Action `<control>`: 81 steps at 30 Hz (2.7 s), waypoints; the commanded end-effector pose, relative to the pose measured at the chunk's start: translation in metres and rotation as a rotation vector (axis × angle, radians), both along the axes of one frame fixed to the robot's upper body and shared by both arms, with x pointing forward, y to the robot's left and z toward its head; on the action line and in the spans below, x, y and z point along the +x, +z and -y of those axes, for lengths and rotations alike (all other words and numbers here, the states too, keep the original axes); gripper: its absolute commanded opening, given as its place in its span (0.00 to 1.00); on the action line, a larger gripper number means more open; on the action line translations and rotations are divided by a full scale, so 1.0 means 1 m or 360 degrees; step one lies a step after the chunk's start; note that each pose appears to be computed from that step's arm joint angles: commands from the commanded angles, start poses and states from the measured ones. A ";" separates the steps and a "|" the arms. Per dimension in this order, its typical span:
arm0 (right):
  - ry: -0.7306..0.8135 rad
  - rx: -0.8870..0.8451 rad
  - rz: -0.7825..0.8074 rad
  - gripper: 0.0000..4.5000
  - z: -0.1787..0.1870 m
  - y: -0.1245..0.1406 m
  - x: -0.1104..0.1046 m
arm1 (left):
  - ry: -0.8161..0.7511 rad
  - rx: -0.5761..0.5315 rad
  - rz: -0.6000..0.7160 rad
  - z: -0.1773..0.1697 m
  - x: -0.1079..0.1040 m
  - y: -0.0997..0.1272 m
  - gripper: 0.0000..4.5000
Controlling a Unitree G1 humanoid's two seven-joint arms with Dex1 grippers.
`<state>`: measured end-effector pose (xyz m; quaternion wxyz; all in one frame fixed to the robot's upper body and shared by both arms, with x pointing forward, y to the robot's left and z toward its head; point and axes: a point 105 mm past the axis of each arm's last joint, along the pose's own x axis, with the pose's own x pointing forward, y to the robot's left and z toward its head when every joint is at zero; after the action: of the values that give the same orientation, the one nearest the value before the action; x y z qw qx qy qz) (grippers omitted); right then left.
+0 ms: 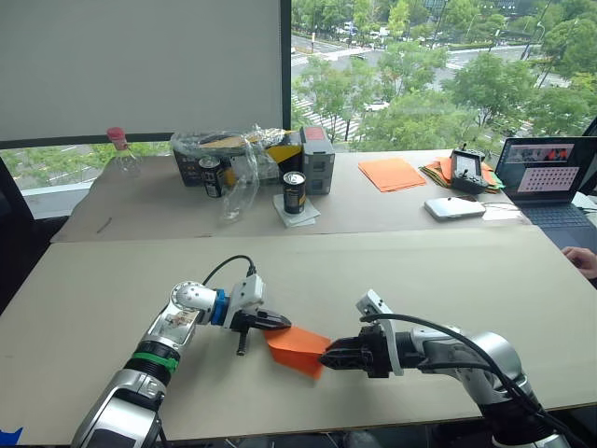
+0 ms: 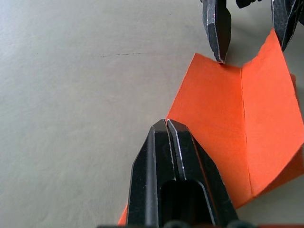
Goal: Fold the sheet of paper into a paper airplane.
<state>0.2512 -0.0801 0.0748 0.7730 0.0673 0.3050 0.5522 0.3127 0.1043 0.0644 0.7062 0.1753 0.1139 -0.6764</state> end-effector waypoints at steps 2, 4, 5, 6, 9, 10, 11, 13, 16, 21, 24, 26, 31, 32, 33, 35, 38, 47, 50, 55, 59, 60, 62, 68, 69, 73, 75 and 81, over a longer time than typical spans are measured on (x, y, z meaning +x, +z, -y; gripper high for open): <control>0.0044 0.0036 0.0221 0.50 -0.006 0.014 0.006 | -0.0021 0.0096 -0.0065 -0.003 -0.005 -0.014 0.00; 0.0053 0.0025 0.0242 0.50 -0.006 0.012 0.006 | -0.0023 0.0099 -0.0067 -0.003 -0.005 -0.014 0.00; 0.0055 0.0022 0.0241 0.50 -0.006 0.011 0.005 | -0.0023 0.0100 -0.0067 -0.003 -0.005 -0.014 0.00; 0.0056 0.0026 0.0231 0.39 -0.005 0.010 0.005 | -0.0023 0.0101 -0.0067 -0.003 -0.005 -0.014 0.00; 0.0031 0.0056 0.0171 0.16 -0.004 0.009 0.006 | -0.0023 0.0103 -0.0065 -0.004 -0.005 -0.014 0.00; 0.0010 0.0075 0.0141 0.08 -0.004 0.009 0.007 | -0.0022 0.0104 -0.0063 -0.004 -0.005 -0.014 0.00; -0.0001 0.0091 0.0115 0.01 -0.004 0.009 0.008 | -0.0020 0.0105 -0.0063 -0.004 -0.005 -0.014 0.00; -0.0002 0.0128 0.0016 0.00 -0.004 0.008 0.007 | -0.0016 0.0105 -0.0062 -0.005 -0.005 -0.014 0.00; -0.0009 0.0158 -0.0140 0.00 -0.004 0.006 0.003 | -0.0011 0.0104 -0.0063 -0.006 -0.005 -0.014 0.00; -0.0080 0.0059 -0.0202 0.00 -0.001 -0.009 0.012 | 0.0013 0.0084 -0.0069 -0.008 -0.005 -0.012 0.00; -0.0123 0.0020 -0.0220 0.00 -0.001 -0.014 0.018 | 0.0039 0.0058 -0.0072 -0.009 -0.005 -0.009 0.00; -0.0129 -0.0019 -0.0230 0.00 0.001 -0.018 0.019 | 0.0053 0.0044 -0.0073 -0.011 -0.006 -0.007 0.00; -0.0143 -0.0053 -0.0251 0.00 0.001 -0.023 0.020 | 0.0077 0.0037 -0.0075 -0.013 -0.008 -0.006 0.00; -0.0151 -0.0082 -0.0247 0.00 0.002 -0.024 0.021 | 0.0080 0.0037 -0.0076 -0.013 -0.008 -0.005 0.00; -0.0162 -0.0104 -0.0247 0.00 0.001 -0.024 0.022 | 0.0082 0.0039 -0.0076 -0.014 -0.009 -0.006 0.00; -0.0193 -0.0134 -0.0232 0.00 -0.001 -0.022 0.025 | 0.0085 0.0041 -0.0078 -0.015 -0.010 -0.006 0.00; -0.0267 -0.0149 -0.0202 0.00 0.001 -0.020 0.032 | 0.0089 0.0042 -0.0077 -0.015 -0.010 -0.006 0.00; -0.0331 -0.0223 -0.0180 0.00 0.012 -0.017 0.024 | 0.0109 0.0012 -0.0073 -0.015 -0.009 -0.003 0.00; -0.0324 -0.0199 -0.0250 0.00 0.010 -0.020 0.015 | 0.0106 0.0010 -0.0075 -0.013 -0.010 -0.003 0.00; -0.0409 -0.0212 -0.0285 0.00 0.015 -0.029 0.015 | 0.0094 0.0009 -0.0073 -0.010 -0.009 -0.004 0.00; -0.0462 -0.0226 -0.0305 0.00 0.017 -0.034 0.015 | 0.0107 -0.0018 -0.0071 -0.009 -0.008 -0.002 0.00; -0.0469 -0.0231 -0.0316 0.00 0.017 -0.035 0.014 | 0.0120 -0.0035 -0.0072 -0.009 -0.007 0.000 0.00; -0.0484 -0.0239 -0.0332 0.00 0.018 -0.038 0.013 | 0.0147 -0.0077 -0.0082 -0.010 -0.005 0.004 0.00; -0.0507 -0.0262 -0.0330 0.00 0.021 -0.042 0.013 | 0.0229 -0.0338 -0.0123 -0.011 -0.003 0.038 0.00; -0.0507 -0.0264 -0.0331 0.00 0.021 -0.042 0.013 | 0.0232 -0.0359 -0.0125 -0.011 -0.004 0.042 0.00; -0.0507 -0.0270 -0.0336 0.00 0.022 -0.043 0.012 | 0.0198 -0.0398 -0.0100 -0.009 -0.011 0.060 0.00; -0.0506 -0.0272 -0.0336 0.00 0.022 -0.043 0.012 | 0.0146 -0.0352 -0.0085 -0.004 -0.019 0.059 0.00; -0.0499 -0.0263 -0.0341 0.00 0.020 -0.043 0.011 | 0.0032 -0.0180 -0.0076 0.010 -0.039 0.034 0.00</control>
<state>0.2726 -0.0862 0.0636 0.8266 0.0988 0.3501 0.4295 0.2747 0.0995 0.0964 0.7244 0.0937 0.1055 -0.6748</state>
